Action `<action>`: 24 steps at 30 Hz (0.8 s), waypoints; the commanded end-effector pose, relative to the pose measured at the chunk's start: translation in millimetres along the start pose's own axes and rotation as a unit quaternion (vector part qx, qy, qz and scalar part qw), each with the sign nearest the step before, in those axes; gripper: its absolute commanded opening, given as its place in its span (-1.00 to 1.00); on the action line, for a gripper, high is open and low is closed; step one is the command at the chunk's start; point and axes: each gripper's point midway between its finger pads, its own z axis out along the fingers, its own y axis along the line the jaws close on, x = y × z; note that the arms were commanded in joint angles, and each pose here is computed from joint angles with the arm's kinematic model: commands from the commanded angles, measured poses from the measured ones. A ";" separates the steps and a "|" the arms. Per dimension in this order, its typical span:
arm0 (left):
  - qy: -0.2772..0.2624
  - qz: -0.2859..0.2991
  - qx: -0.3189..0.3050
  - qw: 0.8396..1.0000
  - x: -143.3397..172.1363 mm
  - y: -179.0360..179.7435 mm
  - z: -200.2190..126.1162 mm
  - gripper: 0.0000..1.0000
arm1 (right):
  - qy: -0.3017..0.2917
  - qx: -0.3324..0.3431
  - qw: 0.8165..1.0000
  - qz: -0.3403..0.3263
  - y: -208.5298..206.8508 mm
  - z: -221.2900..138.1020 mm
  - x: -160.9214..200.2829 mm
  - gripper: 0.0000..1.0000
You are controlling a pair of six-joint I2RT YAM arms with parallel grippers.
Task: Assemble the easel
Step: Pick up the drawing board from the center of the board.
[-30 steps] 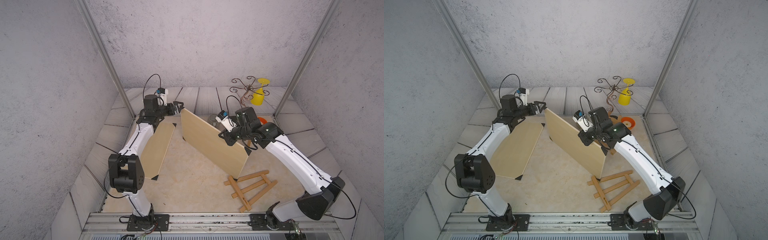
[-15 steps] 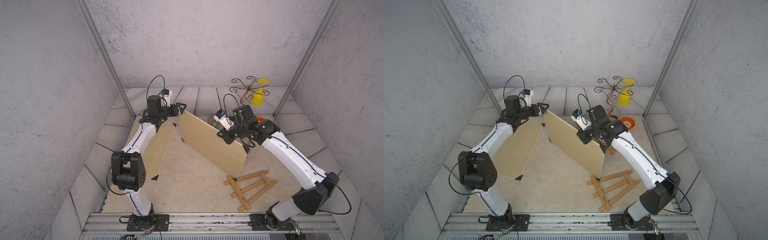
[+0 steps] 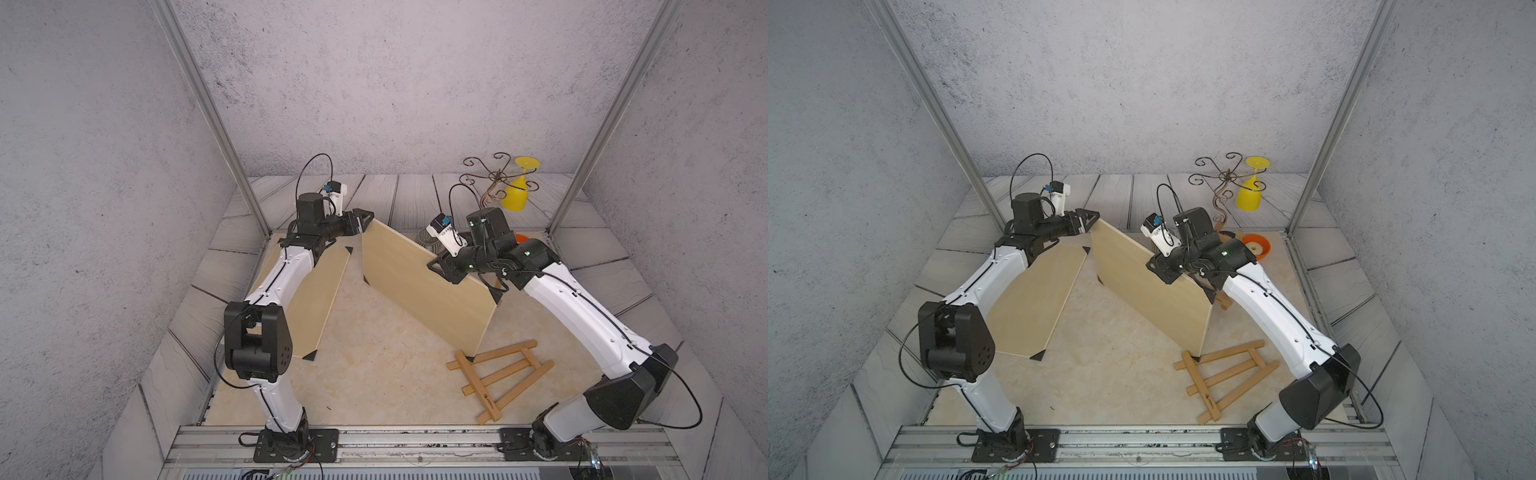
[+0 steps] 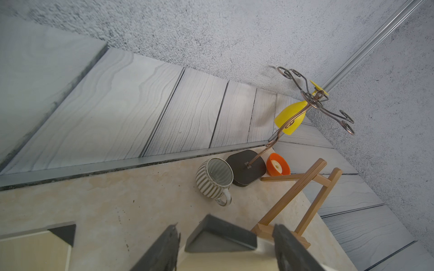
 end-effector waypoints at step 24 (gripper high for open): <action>0.043 -0.020 -0.026 0.999 24.5 2.6 12.5 0.35 | 0.033 -0.021 0.999 0.037 15.5 1.4 26.9 -0.23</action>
